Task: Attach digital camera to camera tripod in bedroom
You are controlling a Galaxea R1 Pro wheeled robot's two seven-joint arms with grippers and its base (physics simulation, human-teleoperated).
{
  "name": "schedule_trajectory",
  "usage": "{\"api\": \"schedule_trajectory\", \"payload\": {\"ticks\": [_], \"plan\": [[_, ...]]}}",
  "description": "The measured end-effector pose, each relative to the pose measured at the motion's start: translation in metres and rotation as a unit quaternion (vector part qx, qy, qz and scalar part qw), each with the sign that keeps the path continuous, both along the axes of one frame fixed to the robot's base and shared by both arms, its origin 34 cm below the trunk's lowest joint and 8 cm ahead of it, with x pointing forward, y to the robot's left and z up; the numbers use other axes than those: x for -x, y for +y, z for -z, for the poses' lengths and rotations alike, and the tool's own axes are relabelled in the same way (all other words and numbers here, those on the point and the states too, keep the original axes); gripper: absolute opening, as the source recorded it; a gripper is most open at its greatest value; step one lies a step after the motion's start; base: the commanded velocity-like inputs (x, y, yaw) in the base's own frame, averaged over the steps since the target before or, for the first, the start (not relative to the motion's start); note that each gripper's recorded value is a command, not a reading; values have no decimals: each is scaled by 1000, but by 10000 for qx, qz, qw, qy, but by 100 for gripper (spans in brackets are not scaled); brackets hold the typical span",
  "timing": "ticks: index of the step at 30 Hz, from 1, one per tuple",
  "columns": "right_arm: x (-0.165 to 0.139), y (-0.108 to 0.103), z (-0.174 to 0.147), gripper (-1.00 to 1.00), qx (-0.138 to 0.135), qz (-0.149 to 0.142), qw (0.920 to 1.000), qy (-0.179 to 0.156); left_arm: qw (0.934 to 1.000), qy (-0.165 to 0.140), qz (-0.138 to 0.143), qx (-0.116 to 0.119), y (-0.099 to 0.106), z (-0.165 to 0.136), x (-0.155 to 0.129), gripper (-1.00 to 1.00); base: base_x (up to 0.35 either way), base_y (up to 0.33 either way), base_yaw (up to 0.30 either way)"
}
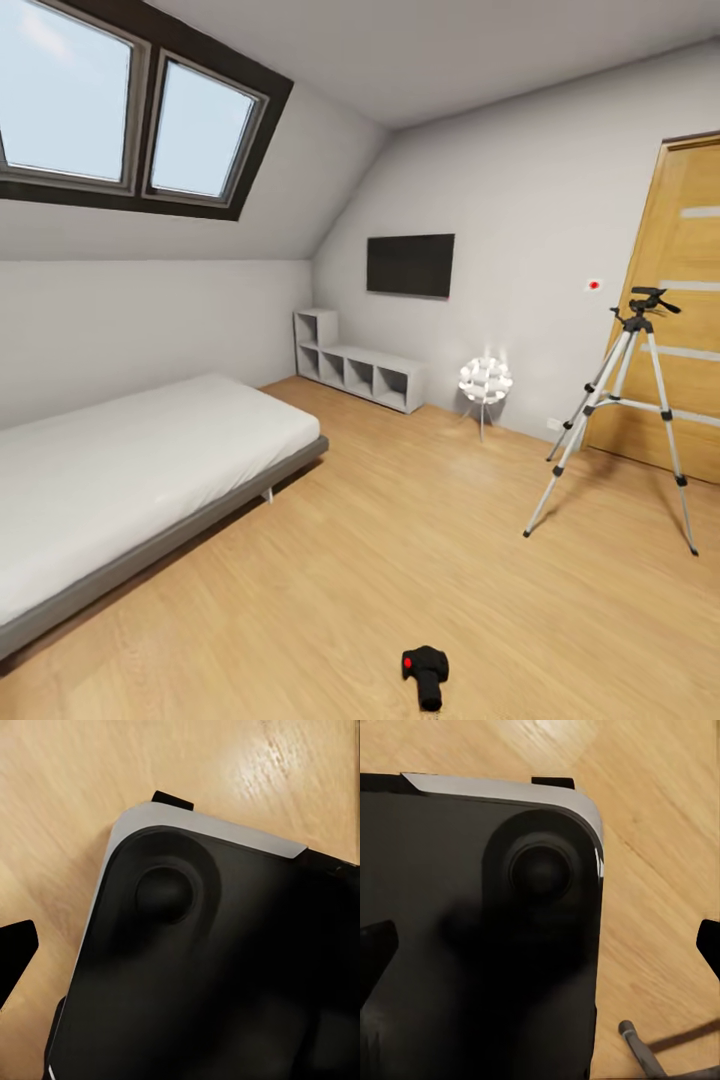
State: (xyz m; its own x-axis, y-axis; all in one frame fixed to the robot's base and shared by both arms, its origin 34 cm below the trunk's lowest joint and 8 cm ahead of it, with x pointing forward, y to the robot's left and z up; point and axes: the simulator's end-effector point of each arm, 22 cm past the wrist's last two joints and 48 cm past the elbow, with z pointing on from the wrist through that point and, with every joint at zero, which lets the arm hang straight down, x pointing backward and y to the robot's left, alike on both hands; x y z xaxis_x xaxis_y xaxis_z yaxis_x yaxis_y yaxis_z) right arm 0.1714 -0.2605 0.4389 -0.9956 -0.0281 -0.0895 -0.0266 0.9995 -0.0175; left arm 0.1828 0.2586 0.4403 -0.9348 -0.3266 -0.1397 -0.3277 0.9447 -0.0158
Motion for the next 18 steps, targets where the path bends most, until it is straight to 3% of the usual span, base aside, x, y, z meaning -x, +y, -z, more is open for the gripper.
{"api": "schedule_trajectory", "payload": {"ticks": [18], "plan": [[-2,0,0,100,0,10,10000,-24,10000,-23,3,5,-1,0,-2,100,0,0,-284]]}}
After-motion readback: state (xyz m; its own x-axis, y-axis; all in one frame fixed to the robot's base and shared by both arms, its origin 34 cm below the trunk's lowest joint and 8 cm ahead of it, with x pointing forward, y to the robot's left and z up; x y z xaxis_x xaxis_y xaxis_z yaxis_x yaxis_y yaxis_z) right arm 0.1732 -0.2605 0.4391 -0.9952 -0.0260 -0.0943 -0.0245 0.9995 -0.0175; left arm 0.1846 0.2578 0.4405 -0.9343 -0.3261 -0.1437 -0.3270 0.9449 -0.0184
